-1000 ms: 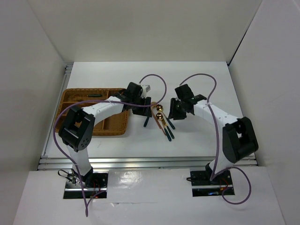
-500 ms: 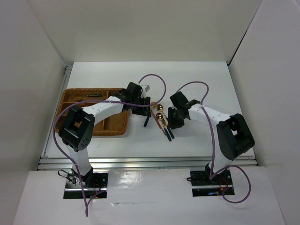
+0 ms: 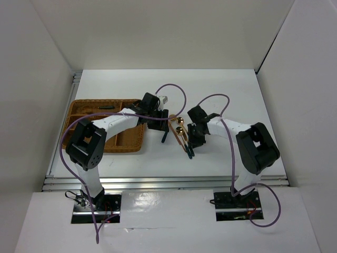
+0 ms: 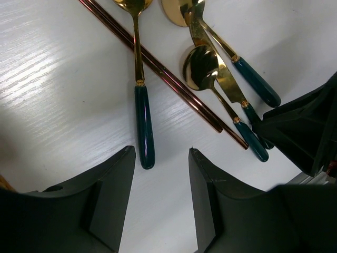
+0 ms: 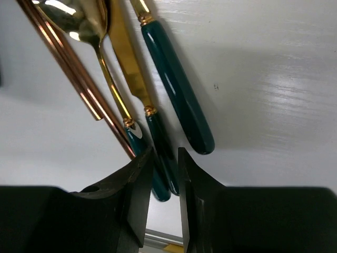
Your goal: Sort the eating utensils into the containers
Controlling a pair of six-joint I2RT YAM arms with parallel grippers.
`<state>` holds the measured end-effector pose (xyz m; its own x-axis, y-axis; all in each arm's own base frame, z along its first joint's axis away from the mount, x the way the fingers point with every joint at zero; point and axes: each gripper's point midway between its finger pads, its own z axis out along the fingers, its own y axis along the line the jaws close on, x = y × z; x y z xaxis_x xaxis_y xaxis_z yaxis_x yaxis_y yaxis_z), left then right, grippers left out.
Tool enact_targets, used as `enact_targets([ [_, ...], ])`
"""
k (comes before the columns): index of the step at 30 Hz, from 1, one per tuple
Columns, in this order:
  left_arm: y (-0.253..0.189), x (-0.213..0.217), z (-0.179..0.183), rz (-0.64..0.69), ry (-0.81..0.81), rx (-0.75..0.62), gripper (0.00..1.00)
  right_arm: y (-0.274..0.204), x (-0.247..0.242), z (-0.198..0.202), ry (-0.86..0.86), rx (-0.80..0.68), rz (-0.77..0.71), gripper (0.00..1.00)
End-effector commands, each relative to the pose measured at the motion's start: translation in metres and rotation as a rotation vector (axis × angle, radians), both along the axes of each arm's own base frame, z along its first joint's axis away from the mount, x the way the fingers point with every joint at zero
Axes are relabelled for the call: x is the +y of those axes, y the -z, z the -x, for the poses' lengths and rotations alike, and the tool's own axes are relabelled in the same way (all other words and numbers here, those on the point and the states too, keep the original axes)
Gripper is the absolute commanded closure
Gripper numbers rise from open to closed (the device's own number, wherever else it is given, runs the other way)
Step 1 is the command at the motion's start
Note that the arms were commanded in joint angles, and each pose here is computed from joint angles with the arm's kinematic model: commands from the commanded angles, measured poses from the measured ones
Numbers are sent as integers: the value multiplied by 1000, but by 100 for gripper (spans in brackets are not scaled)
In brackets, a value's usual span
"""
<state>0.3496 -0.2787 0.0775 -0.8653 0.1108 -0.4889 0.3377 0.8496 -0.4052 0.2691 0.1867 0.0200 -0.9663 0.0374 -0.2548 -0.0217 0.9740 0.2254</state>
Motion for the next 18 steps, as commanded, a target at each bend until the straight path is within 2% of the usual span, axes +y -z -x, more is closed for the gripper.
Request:
enact_targets([
  [1, -2, -2, -3, -5, 9, -17, 42, -1, 4, -15, 1, -46, 14, 67],
  [14, -3, -3, -4, -13, 17, -14, 42, 14, 5, -27, -7, -39, 57, 69],
  [17, -2, -1, -5, -19, 11, -18, 42, 24, 2, -25, -5, -18, 79, 75],
  [18, -1, 1, -5, -30, 6, -13, 42, 27, 1, -24, -6, -9, 83, 82],
])
